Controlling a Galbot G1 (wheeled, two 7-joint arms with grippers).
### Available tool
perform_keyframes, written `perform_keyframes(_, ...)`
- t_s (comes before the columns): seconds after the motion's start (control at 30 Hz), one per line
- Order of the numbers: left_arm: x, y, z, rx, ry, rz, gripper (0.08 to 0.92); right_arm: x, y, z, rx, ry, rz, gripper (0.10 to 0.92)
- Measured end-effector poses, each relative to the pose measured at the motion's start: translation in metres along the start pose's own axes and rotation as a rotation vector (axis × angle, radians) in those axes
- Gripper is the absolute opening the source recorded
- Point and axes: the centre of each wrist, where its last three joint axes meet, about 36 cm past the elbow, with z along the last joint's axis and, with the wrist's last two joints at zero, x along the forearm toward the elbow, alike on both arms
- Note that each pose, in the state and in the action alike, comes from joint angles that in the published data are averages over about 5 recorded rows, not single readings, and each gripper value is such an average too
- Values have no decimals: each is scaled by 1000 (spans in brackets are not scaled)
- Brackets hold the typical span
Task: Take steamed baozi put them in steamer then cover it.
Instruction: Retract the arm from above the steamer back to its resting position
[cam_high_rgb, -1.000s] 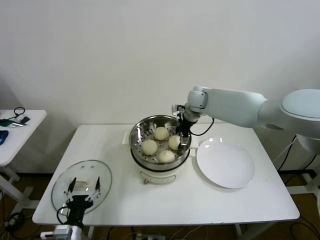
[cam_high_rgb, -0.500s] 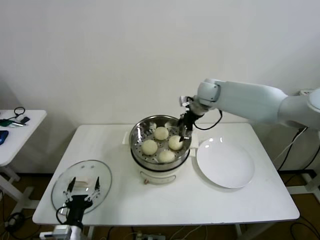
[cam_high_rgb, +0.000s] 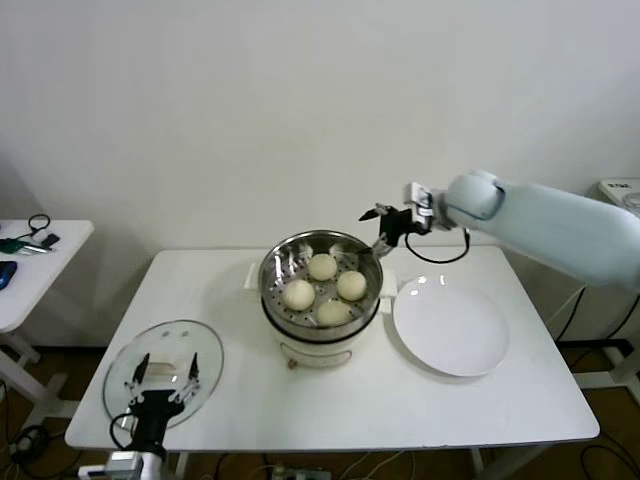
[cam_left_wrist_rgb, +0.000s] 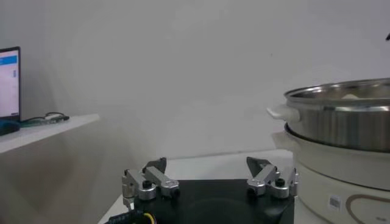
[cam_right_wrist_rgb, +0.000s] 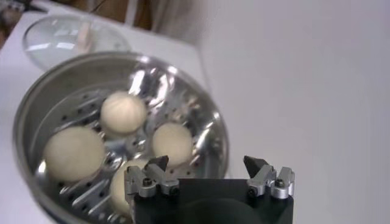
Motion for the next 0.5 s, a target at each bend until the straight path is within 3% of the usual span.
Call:
perform_keyframes(0.2, -4, -2, -4, -14, -12, -2, 823, 16, 34, 37, -63, -159, 148, 823)
perform_keyframes(0.5, -12, -8, -10, -51, -40, -7, 823, 36, 81, 73, -165, -326, 354, 823)
